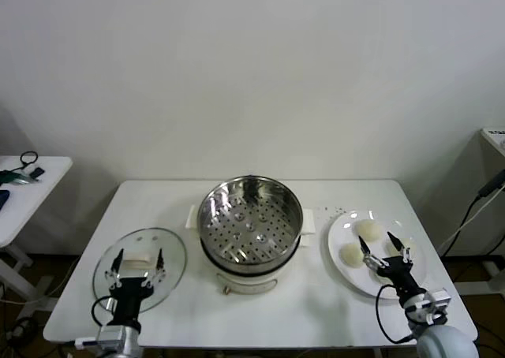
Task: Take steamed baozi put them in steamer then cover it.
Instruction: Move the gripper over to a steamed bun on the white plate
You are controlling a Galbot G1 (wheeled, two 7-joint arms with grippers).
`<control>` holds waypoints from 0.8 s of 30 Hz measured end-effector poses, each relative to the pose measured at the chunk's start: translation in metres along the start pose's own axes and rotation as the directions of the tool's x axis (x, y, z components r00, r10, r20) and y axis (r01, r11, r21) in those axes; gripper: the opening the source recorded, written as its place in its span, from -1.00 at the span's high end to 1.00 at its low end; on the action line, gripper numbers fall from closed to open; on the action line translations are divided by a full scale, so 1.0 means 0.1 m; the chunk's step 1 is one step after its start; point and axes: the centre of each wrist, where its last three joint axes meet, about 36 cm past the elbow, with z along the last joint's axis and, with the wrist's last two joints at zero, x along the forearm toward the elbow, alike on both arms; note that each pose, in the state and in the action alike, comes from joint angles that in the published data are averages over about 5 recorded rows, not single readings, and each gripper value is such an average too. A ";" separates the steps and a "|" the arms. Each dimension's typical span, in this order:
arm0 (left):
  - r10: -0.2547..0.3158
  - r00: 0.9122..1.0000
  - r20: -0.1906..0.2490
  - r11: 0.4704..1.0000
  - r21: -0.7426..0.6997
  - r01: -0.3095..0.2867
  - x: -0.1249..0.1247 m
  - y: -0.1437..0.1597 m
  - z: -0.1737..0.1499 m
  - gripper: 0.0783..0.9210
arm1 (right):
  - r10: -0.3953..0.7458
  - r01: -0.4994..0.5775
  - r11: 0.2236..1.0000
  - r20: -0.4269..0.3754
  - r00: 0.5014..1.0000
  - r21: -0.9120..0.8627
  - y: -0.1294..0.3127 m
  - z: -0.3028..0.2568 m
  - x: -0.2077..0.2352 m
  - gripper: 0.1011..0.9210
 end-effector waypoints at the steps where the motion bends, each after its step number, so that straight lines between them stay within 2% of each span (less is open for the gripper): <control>1: 0.000 1.000 0.000 1.000 0.000 0.000 0.00 0.00 0.00 -0.77 | -0.006 0.006 1.000 -0.006 1.000 0.010 -0.02 -0.01 -0.01 -0.76; 6: 0.002 1.000 -0.001 1.000 -0.006 -0.002 0.00 0.00 0.01 -0.77 | -0.073 0.082 0.991 -0.084 0.994 0.107 -0.20 -0.17 -0.13 -0.76; 12: 0.006 1.000 0.004 1.000 -0.013 -0.006 -0.01 -0.01 0.01 -0.77 | -0.194 0.248 0.934 -0.217 0.957 0.258 -0.59 -0.48 -0.38 -0.76; 17: 0.003 1.000 0.004 1.000 -0.012 -0.003 -0.02 0.00 0.01 -0.77 | -0.289 0.419 0.831 -0.360 0.887 0.365 -0.99 -0.80 -0.64 -0.76; 24: -0.005 1.000 0.004 1.000 -0.008 0.005 -0.06 0.06 0.03 -0.77 | -0.349 0.625 0.652 -0.561 0.751 0.430 -1.43 -1.21 -1.07 -0.76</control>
